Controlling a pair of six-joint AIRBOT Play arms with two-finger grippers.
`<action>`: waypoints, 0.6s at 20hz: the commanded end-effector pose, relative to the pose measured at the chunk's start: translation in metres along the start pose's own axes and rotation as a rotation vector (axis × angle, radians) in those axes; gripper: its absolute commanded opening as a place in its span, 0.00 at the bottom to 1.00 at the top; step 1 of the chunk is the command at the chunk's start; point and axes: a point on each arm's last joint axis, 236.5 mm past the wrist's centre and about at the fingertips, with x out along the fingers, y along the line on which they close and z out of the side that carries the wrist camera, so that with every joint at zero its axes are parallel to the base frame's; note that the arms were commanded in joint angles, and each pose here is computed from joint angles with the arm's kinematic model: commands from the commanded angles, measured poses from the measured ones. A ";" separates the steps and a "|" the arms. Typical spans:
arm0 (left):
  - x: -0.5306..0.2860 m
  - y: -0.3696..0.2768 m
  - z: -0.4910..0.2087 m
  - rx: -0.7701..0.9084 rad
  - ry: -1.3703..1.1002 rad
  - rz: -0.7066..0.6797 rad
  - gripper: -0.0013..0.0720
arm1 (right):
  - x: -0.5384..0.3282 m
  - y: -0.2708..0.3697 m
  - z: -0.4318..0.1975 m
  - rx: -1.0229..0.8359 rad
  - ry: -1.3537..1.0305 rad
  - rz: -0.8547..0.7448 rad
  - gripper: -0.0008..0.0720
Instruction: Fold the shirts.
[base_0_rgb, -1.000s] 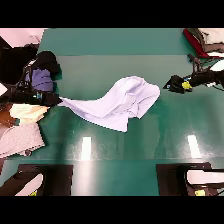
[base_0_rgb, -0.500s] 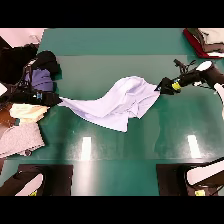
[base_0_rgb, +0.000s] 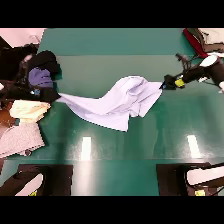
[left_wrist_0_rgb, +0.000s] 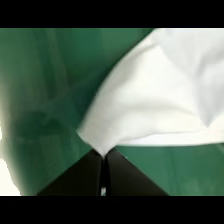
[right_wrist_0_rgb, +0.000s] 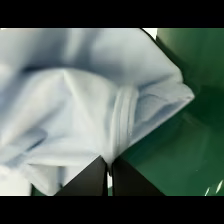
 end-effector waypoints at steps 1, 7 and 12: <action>-0.055 -0.021 0.070 0.062 -0.204 0.012 0.05 | -0.088 0.049 0.040 -0.132 -0.242 -0.023 0.04; -0.272 -0.120 0.173 0.309 -0.735 0.002 0.05 | -0.326 0.193 0.049 -0.455 -0.826 -0.055 0.04; -0.403 -0.180 0.154 0.446 -1.019 -0.004 0.05 | -0.460 0.278 -0.032 -0.621 -1.167 -0.063 0.03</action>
